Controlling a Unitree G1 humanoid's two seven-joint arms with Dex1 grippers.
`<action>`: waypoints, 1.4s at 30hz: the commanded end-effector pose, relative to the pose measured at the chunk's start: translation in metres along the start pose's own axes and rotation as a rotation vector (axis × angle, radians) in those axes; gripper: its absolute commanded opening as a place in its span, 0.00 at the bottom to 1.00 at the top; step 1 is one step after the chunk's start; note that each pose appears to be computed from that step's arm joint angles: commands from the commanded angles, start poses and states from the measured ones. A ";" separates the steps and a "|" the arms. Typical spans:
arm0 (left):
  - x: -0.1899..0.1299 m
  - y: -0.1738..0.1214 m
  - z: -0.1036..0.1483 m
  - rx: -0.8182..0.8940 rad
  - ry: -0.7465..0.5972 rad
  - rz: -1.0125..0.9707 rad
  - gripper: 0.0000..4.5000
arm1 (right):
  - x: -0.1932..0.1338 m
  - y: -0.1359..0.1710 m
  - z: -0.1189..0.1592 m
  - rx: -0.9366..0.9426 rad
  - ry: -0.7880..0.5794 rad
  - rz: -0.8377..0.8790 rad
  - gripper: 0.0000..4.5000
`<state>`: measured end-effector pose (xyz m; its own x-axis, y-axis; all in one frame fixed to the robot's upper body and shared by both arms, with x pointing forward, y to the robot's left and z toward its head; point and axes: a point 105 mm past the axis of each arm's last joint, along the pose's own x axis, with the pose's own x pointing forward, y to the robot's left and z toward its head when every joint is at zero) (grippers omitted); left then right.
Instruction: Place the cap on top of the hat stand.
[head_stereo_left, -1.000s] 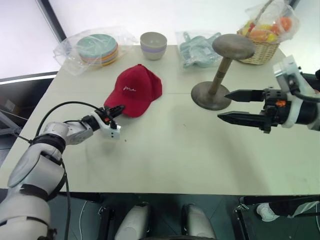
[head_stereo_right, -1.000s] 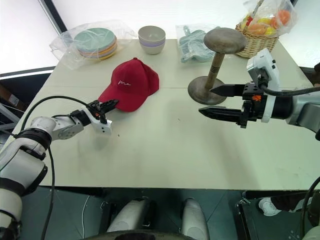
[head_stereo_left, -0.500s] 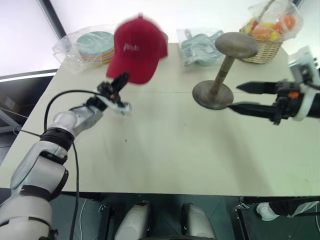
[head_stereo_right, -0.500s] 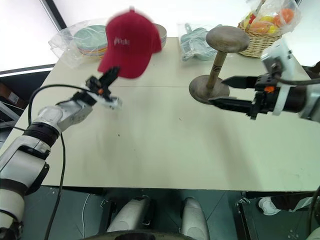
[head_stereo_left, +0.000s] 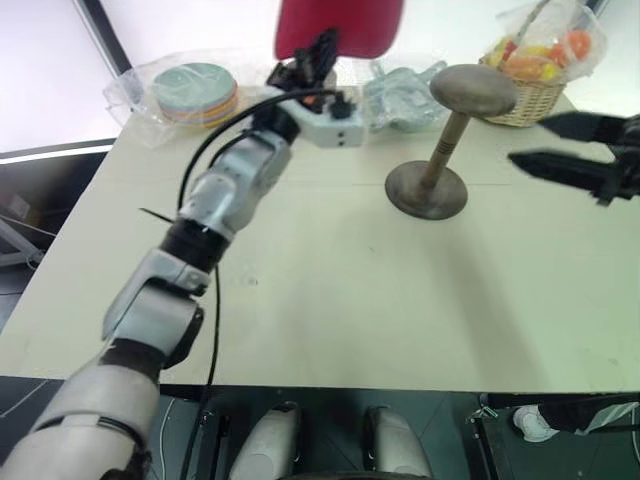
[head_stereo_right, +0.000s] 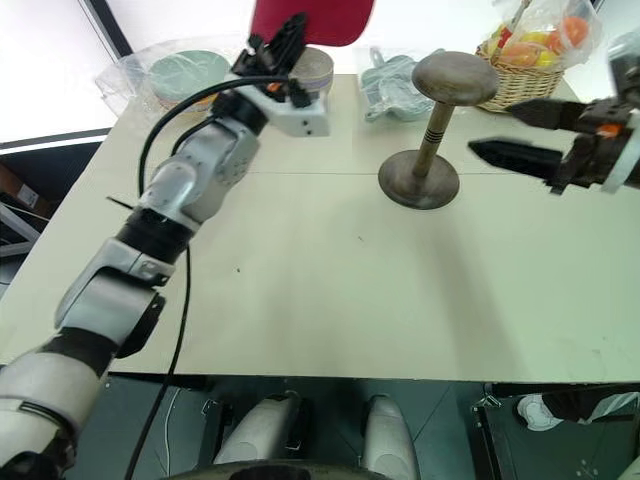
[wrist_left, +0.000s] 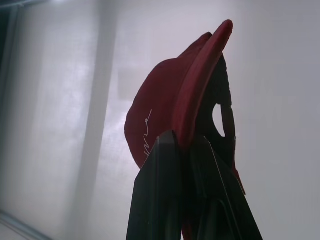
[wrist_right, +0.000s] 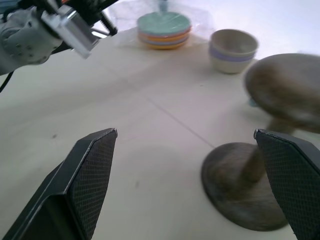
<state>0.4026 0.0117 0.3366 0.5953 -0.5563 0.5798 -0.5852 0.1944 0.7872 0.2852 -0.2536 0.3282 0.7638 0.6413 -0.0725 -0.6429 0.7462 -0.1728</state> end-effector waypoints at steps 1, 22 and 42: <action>0.017 0.010 0.028 -0.058 -0.096 0.030 0.01 | -0.014 -0.007 0.018 -0.065 -0.053 -0.072 1.00; 0.030 -0.024 0.116 -0.115 -0.171 -0.156 0.01 | -0.039 -0.014 0.015 -0.097 -0.057 -0.211 1.00; 0.005 -0.051 0.157 -0.086 -0.196 -0.298 0.01 | -0.058 -0.019 0.009 -0.075 -0.042 -0.301 1.00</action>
<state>0.3564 -0.1226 0.2560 0.6284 -0.7368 0.2494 -0.3188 0.0485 0.9466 0.2618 -0.2992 0.3292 0.9071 0.4207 -0.0123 -0.4130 0.8842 -0.2184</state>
